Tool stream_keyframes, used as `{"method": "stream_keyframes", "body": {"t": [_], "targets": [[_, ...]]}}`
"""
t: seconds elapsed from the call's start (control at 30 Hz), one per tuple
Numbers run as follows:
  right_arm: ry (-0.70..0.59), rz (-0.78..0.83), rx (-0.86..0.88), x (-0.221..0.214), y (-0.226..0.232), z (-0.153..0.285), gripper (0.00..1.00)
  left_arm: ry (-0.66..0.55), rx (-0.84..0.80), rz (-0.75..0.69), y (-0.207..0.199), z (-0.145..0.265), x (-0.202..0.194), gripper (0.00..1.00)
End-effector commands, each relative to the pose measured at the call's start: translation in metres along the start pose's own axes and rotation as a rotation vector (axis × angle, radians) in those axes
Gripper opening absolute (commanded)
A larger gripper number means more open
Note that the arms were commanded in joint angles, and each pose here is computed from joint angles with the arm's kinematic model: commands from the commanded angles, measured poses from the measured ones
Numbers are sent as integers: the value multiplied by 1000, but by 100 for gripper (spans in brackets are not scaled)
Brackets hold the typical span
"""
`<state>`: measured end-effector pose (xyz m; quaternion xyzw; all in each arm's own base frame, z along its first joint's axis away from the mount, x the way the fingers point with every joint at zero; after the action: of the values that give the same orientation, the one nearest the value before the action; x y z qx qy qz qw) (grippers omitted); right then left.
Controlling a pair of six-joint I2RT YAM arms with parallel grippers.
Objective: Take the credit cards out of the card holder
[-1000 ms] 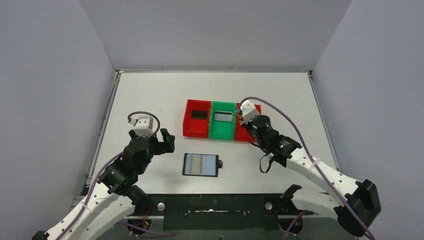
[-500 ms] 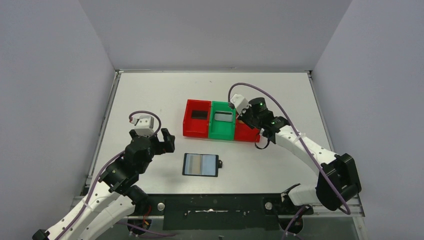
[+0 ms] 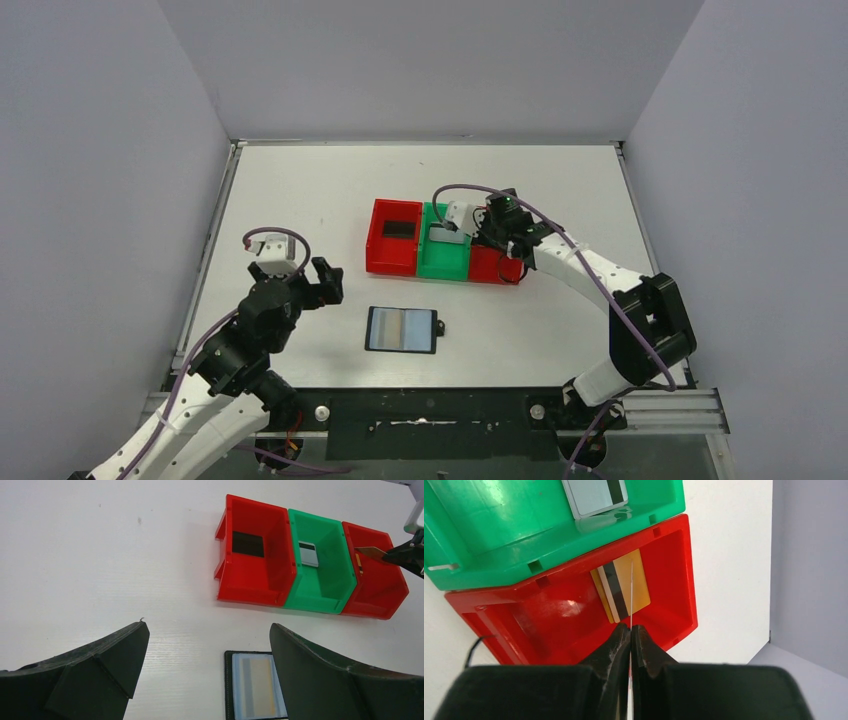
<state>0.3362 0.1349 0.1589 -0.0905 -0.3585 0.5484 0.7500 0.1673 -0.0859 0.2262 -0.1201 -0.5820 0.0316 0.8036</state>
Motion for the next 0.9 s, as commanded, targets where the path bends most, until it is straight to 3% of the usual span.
{"method": "stream_keyframes", "body": {"t": [0.0,0.87], "targets": [[-68,133,-57,11,-26,-2,0,-54,0,29,-2,3,16,94],[-68,239,-26,-12,-27,-59,4,-26,12,14,-3,-2,12,94]]}}
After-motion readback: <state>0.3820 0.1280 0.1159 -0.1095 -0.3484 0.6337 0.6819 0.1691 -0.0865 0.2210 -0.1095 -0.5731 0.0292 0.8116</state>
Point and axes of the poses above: each gripper's point midway between its finger pads, its own z axis back along the fingers, its own y axis along the line the jaws close on, x = y × z, the point moved 6 cm from there along z, back along the fingers, and after that the axes turned 3 degrees about -z, right-handed, at the moved point
